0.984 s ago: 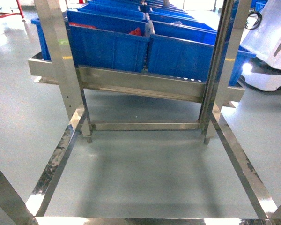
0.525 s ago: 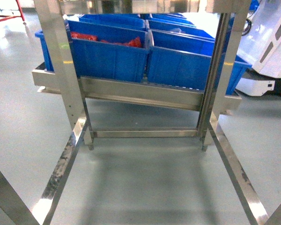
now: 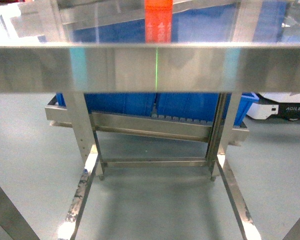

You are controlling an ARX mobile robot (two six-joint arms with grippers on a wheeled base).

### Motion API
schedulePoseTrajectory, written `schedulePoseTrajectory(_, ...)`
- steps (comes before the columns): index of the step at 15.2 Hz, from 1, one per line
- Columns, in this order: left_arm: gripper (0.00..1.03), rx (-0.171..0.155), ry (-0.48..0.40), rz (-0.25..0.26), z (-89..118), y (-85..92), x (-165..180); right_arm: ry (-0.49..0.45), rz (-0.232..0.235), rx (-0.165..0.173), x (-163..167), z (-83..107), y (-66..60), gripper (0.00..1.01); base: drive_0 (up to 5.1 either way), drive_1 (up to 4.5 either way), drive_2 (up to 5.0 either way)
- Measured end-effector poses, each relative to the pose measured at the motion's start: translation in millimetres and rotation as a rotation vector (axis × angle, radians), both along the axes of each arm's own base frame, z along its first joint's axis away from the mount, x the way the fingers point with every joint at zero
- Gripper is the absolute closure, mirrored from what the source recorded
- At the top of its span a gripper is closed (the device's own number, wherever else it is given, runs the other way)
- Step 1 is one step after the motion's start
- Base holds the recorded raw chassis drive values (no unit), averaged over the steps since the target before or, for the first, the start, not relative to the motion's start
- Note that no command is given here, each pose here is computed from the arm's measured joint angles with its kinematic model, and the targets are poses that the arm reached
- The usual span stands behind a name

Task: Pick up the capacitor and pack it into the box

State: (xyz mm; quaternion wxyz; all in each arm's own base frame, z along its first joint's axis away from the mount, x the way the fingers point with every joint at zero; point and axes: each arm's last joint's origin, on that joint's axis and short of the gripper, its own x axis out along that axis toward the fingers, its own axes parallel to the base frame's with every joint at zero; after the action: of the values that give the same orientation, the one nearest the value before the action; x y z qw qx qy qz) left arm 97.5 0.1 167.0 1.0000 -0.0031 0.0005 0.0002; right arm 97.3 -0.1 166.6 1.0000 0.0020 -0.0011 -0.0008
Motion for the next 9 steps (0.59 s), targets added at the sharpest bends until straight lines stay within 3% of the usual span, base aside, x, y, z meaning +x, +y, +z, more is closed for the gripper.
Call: schedulePoseTrajectory(9, 0.05, 0.006, 0.000, 0.000, -0.1, 0.0, 0.0, 0.000, 0.002, -0.002, 0.0, 0.0, 0.0, 0.03, 0.0, 0.00, 0.0)
